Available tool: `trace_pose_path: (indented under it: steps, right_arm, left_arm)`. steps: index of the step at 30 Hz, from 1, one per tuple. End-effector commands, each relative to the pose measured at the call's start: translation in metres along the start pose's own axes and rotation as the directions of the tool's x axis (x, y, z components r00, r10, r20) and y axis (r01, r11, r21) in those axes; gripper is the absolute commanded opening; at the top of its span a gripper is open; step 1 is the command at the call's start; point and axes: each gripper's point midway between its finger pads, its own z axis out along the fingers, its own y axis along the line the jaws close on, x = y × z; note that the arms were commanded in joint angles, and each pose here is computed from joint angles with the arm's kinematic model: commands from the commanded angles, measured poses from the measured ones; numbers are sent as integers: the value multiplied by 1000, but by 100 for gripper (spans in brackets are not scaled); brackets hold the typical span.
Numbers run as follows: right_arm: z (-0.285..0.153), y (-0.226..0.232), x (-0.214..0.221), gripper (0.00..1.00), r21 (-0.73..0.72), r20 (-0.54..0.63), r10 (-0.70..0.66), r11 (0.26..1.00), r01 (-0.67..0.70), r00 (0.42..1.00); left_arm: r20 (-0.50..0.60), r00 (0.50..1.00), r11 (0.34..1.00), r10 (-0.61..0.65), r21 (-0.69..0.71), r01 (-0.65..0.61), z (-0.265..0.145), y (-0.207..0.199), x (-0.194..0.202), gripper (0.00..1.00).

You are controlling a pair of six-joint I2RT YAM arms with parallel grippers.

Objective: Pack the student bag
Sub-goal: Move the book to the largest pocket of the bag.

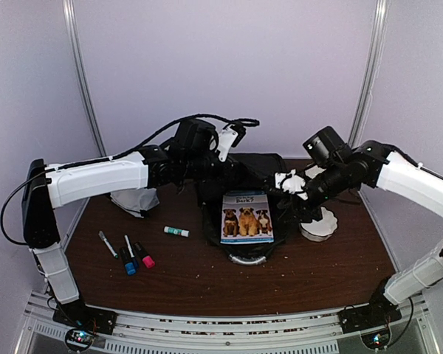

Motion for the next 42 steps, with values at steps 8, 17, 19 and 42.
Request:
trace_pose_path:
  steps: [8,17,19,42]
  right_arm:
    - [92,-12,13,58,115,-217,-121,982,149,968]
    - [118,-4,29,63,82,-305,-175,975,209,936]
    - [121,-8,31,63,102,-325,-173,971,216,930]
    - [151,-74,42,42,310,-408,-85,924,226,909]
  left_arm:
    - [245,965,996,-92,16,91,-36,15,-74,0]
    - [242,965,995,-99,37,93,-40,12,-76,0]
    - [240,966,995,-99,38,93,-40,12,-75,0]
    - [248,962,993,-118,61,106,-47,8,-74,0]
